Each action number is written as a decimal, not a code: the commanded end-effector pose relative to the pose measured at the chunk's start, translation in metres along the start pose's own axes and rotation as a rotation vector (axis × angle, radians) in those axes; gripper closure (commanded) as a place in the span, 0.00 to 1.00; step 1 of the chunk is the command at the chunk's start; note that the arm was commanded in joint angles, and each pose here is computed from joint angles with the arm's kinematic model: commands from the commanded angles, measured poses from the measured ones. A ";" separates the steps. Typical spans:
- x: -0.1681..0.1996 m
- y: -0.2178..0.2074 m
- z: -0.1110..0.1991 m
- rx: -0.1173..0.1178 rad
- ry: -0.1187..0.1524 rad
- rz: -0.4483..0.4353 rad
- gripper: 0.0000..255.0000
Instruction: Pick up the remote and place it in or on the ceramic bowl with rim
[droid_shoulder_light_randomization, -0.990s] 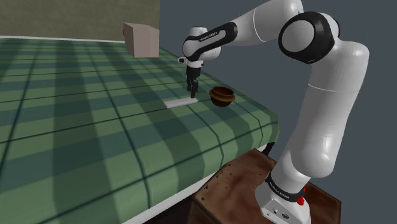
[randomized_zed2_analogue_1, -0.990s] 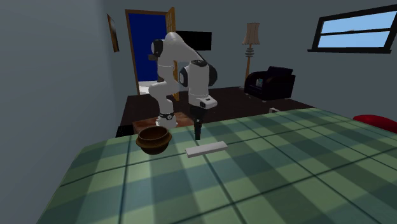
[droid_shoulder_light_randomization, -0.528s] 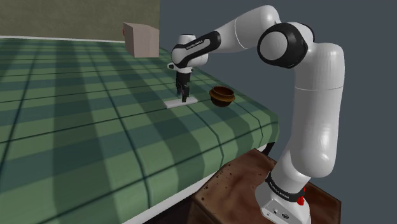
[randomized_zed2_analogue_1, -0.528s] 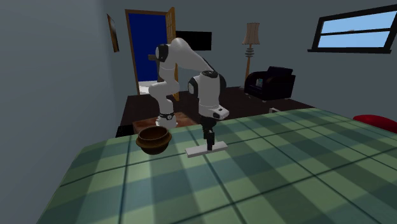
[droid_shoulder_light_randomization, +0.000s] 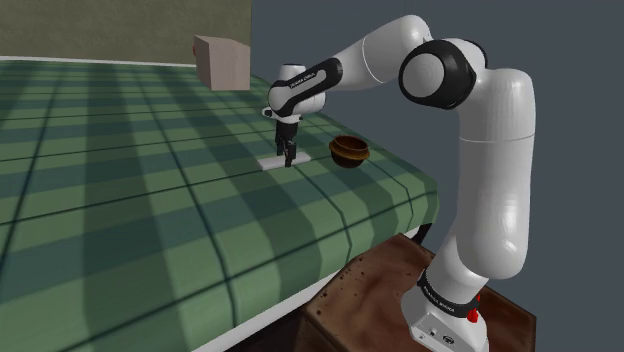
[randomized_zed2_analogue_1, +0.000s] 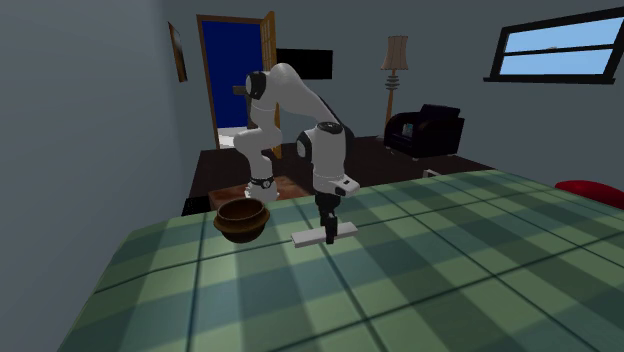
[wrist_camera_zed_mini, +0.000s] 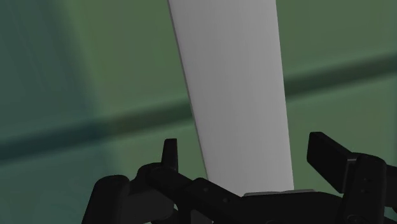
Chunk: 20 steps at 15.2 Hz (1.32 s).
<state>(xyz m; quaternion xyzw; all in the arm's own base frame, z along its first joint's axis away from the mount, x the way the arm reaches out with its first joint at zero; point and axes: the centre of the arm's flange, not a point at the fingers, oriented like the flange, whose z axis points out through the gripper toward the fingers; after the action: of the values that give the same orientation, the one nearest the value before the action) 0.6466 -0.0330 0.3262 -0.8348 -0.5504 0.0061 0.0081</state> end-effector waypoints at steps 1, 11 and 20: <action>0.000 0.000 0.000 0.000 0.000 0.000 0.00; 0.000 0.000 0.001 0.000 0.000 0.000 1.00; 0.000 -0.001 -0.031 0.000 0.000 0.000 1.00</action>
<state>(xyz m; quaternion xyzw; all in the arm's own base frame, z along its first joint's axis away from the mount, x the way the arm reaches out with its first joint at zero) 0.6478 -0.0322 0.3520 -0.8348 -0.5504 0.0060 0.0081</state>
